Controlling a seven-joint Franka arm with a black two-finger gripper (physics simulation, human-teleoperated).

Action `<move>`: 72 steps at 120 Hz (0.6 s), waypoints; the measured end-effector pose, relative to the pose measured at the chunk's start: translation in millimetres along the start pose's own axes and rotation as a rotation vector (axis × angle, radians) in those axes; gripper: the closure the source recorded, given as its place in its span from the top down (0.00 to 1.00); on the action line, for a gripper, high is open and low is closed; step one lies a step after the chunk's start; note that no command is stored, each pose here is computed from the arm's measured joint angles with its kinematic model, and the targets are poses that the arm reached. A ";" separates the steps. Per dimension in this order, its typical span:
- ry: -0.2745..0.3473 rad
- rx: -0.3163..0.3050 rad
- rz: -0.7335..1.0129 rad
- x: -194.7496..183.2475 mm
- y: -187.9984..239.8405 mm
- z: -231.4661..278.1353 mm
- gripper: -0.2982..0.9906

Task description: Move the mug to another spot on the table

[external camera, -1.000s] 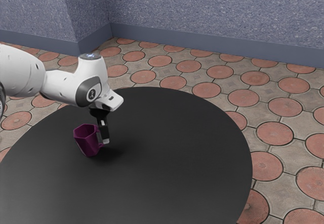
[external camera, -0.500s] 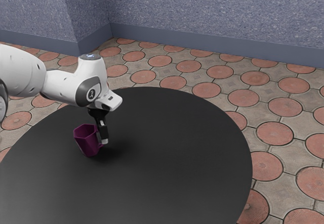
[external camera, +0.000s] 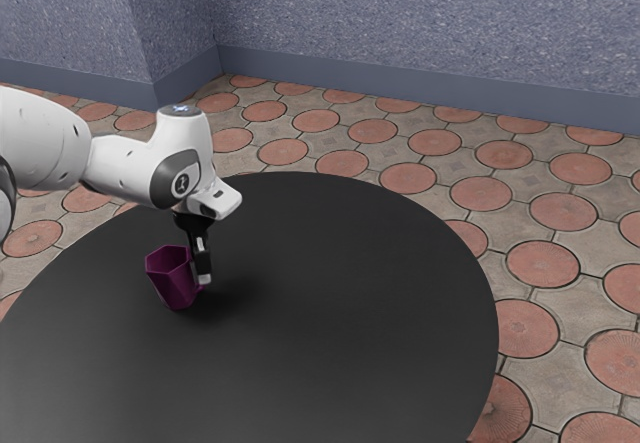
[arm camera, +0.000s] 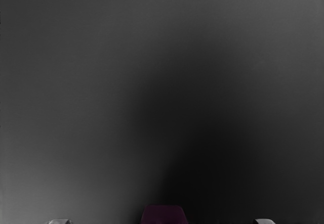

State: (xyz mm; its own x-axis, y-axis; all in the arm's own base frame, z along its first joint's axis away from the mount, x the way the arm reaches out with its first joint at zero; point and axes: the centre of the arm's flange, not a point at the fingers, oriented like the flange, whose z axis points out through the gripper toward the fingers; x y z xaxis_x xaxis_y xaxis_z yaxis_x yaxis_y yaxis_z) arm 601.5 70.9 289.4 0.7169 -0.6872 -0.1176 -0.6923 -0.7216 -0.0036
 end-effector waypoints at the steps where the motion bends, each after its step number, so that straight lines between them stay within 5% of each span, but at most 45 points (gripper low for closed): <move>1: 0.000 0.001 0.001 0.1 0.0 -0.2 0.58; 35: -0.019 0.002 0.034 1.0 -0.6 -3.9 0.38; 72: -0.045 0.010 0.067 6.9 1.5 -11.1 0.29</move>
State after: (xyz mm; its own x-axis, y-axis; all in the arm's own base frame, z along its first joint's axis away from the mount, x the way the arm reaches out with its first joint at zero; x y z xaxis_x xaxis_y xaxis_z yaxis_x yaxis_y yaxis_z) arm 606.3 64.1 299.6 0.6648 -0.7291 -0.1626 -0.7394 -0.6733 -0.0042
